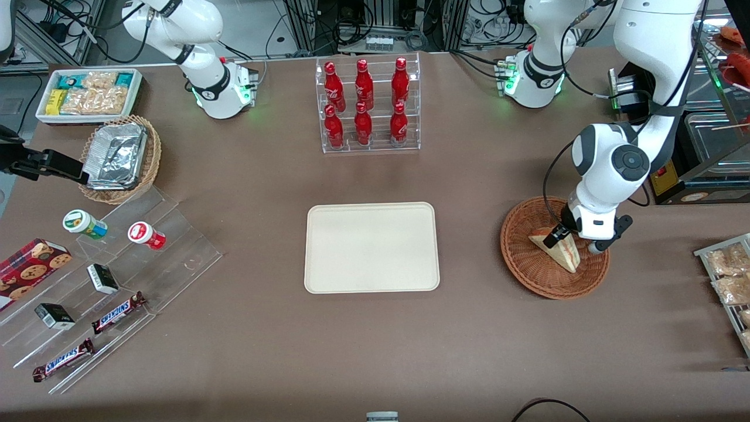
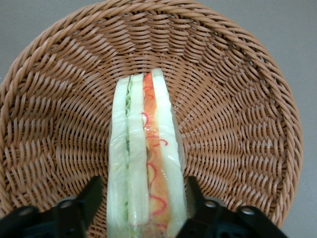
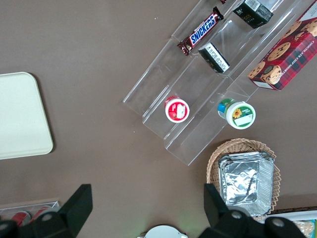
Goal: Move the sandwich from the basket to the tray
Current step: 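Close the left gripper on the wrapped sandwich and lift it, then carry the sandwich with the left gripper over the cream tray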
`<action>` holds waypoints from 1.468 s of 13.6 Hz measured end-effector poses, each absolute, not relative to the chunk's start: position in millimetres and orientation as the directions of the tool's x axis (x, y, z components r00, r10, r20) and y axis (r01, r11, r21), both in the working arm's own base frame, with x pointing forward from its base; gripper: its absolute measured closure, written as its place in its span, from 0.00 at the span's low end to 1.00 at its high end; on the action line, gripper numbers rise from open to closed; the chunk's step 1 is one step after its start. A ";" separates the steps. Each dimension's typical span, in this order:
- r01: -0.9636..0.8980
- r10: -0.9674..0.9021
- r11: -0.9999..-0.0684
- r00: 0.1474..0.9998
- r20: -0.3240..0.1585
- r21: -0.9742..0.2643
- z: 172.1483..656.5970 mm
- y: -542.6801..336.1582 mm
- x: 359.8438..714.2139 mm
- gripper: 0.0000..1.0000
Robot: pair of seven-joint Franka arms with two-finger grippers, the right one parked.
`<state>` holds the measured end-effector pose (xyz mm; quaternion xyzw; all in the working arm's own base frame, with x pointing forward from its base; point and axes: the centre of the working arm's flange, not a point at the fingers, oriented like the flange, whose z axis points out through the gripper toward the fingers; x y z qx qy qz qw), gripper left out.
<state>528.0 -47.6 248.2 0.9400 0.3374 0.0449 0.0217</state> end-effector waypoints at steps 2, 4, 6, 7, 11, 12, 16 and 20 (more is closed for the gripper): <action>0.635 0.639 -0.769 0.766 0.071 0.073 249.0 -47.7 528.7 0.54; 0.632 0.636 -0.771 0.768 0.078 0.076 251.6 -47.9 530.4 0.64; 0.622 0.627 -0.779 0.774 0.092 0.078 263.9 -48.9 533.1 0.64; 0.612 0.616 -0.788 0.783 0.088 0.065 276.1 -52.2 533.7 0.64; 0.488 0.486 -0.873 0.870 0.089 -0.002 360.2 -117.1 528.3 0.64; 0.452 0.449 -0.892 0.890 0.074 -0.023 381.2 -142.7 526.2 0.64; 0.282 0.281 -0.959 0.959 0.035 -0.024 425.8 -262.3 516.2 0.64; 0.143 0.141 -0.988 0.989 -0.033 0.059 405.2 -365.9 511.9 0.64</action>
